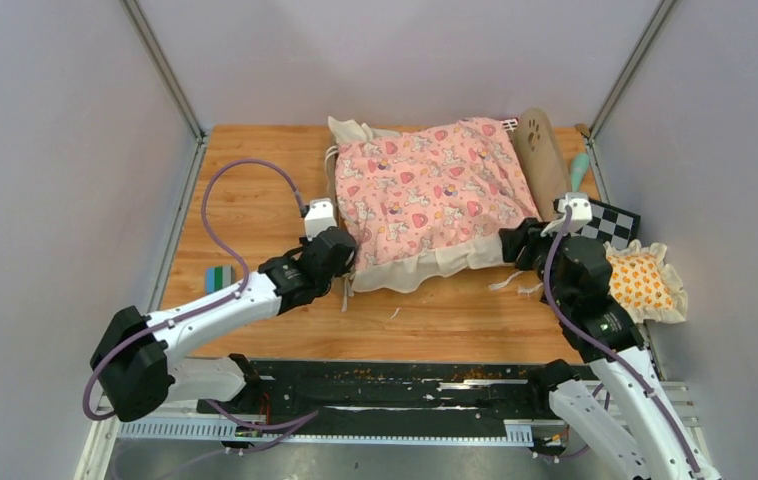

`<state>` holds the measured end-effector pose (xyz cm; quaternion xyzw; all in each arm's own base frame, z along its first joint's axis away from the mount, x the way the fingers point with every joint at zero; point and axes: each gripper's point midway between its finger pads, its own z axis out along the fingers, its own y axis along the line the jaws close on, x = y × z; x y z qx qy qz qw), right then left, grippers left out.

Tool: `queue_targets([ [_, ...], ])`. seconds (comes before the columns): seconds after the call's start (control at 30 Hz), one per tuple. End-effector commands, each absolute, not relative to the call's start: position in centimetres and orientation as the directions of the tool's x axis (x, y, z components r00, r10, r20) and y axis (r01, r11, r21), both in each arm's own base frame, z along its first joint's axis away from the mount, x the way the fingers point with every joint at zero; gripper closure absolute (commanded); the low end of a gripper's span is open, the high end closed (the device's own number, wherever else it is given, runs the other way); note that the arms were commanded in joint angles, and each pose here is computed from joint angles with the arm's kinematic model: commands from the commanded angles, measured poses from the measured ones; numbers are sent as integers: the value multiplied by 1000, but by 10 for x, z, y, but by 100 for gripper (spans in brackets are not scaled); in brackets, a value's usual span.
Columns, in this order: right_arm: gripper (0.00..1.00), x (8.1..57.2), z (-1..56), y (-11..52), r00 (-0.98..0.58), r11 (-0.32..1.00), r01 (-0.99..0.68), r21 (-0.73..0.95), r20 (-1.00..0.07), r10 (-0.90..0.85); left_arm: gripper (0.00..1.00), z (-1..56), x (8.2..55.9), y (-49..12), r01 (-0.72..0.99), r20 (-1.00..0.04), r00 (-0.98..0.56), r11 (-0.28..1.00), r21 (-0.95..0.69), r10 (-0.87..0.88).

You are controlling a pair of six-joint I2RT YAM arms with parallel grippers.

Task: Set up the pet bed
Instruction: Adjust the bed frame at the center of the board.

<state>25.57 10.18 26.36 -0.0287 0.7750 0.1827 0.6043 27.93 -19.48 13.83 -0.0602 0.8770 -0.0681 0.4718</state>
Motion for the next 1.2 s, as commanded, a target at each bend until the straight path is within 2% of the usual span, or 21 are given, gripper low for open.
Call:
queue_targets([
  [0.0, 57, 264, 253, 22, -227, 968, 193, 157, -953, 200, 100, 182, 278, -199, -42, -834, -456, 943, -330, -312],
  [0.2, 55, 289, 232, 12, -321, 965, 254, 63, -936, 146, 100, 177, 261, -167, -97, -838, -431, 940, -327, -335],
  [0.37, 68, 318, 217, -2, -349, 962, 269, 42, -927, 138, 100, 168, 243, -152, -109, -815, -445, 926, -362, -371],
  [0.5, 74, 352, 215, -23, -354, 964, 257, 64, -922, 156, 100, 158, 237, -159, -79, -792, -478, 916, -393, -381],
  [0.6, 75, 377, 218, -32, -337, 968, 235, 85, -927, 164, 100, 151, 238, -172, -52, -775, -505, 910, -412, -380],
  [0.73, 73, 409, 235, -25, -305, 987, 138, 83, -944, 122, 100, 148, 248, -197, 4, -768, -531, 906, -424, -357],
  [0.8, 71, 416, 245, -2, -311, 993, 14, 120, -943, 118, 100, 151, 253, -211, 38, -769, -544, 906, -422, -336],
  [0.9, 69, 400, 267, 36, -299, 968, -141, 206, -941, 157, 100, 156, 260, -219, 53, -779, -541, 912, -406, -316],
  [1.0, 67, 362, 277, 69, -301, 953, -214, 216, -942, 146, 100, 163, 266, -214, 35, -797, -505, 914, -403, -332],
  [1.07, 67, 338, 277, 62, -316, 968, -128, 218, -934, 168, 100, 168, 269, -211, 29, -809, -488, 920, -391, -329],
  [1.17, 66, 308, 265, 14, -307, 971, 150, 187, -924, 226, 100, 173, 271, -209, 24, -821, -475, 928, -373, -318],
])
